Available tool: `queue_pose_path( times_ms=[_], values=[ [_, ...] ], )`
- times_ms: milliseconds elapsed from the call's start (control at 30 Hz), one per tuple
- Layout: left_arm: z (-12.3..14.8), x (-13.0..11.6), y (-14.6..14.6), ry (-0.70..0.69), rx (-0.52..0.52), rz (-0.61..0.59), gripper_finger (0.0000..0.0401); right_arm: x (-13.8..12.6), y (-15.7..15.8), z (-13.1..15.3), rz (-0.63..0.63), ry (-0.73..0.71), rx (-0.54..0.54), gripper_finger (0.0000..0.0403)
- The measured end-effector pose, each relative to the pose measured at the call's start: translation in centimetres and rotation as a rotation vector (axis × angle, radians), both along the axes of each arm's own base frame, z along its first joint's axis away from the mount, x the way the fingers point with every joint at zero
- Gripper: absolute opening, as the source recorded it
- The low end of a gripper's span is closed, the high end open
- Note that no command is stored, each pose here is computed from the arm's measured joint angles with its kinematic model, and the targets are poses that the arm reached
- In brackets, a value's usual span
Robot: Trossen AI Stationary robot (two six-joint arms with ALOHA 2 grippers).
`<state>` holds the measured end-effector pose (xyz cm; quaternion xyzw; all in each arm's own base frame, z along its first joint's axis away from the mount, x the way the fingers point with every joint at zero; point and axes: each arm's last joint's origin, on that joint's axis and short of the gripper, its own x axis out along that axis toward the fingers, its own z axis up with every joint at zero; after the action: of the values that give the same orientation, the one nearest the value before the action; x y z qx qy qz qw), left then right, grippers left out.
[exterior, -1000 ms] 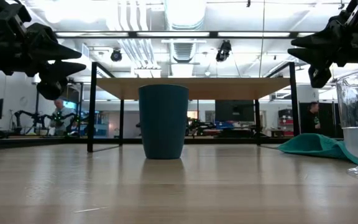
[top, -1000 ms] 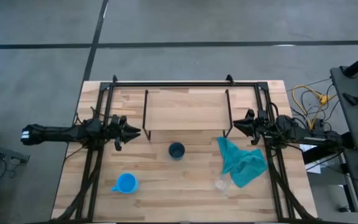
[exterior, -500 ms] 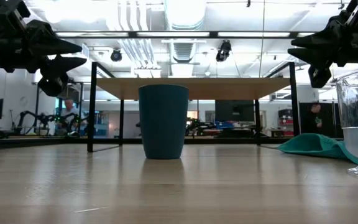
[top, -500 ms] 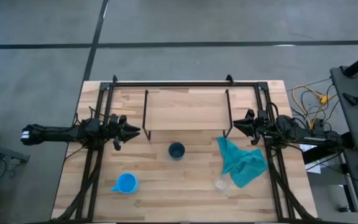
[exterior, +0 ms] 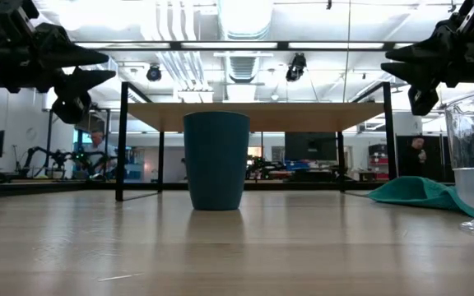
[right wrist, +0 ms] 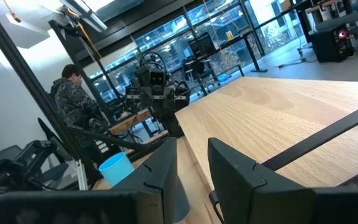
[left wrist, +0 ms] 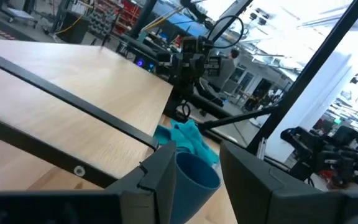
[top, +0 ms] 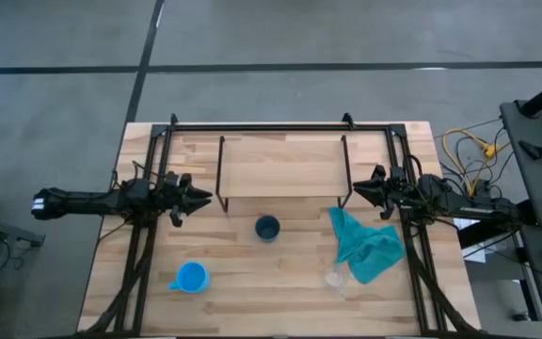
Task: Stack small to large cups/mugs on shelf
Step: Put the dark blue plastic cup on the shelf
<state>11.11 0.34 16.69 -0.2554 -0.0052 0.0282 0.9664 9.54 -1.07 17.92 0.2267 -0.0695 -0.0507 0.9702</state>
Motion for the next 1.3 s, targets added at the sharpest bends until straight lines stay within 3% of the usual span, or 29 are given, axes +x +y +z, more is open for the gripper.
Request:
queue_pose_path(
  times_ms=[133, 300, 433, 567, 733, 867, 1000, 1300],
  values=[
    [-0.1, 0.0, 0.0, 0.013, 0.000, 0.002, 0.0112, 0.0, 0.0, 0.0, 0.000, 0.000, 0.000, 0.0086],
    [0.0, 0.1, 0.3, 0.001, -0.001, 0.090, 0.0112, 0.0, 0.0, 0.1, -0.003, -0.017, 0.036, 0.0086],
    [1.1, 0.1, 0.2, -0.086, -0.024, 0.066, 0.0110, -0.3, 0.0, 1.3, -0.011, -0.150, 0.067, 0.0086],
    [4.7, 0.2, 0.0, -0.154, 0.010, 0.014, 0.0098, -0.9, 0.1, 3.2, 0.045, -0.360, 0.063, 0.0086],
    [9.9, 0.3, -0.2, -0.124, 0.082, -0.064, 0.0074, -1.4, 0.3, 5.3, 0.090, -0.397, 0.053, 0.0086],
    [13.4, 0.8, -0.2, 0.033, 0.111, -0.091, 0.0059, -1.5, 0.5, 8.2, 0.140, -0.284, 0.011, 0.0086],
    [15.7, 2.0, -0.2, 0.195, 0.146, -0.104, 0.0056, -1.0, 0.7, 11.7, 0.190, -0.078, -0.043, 0.0086],
    [18.6, 8.7, -0.2, 0.402, 0.144, -0.150, 0.0056, 3.1, 0.3, 17.2, 0.232, 0.407, -0.156, 0.0086]
  ],
)
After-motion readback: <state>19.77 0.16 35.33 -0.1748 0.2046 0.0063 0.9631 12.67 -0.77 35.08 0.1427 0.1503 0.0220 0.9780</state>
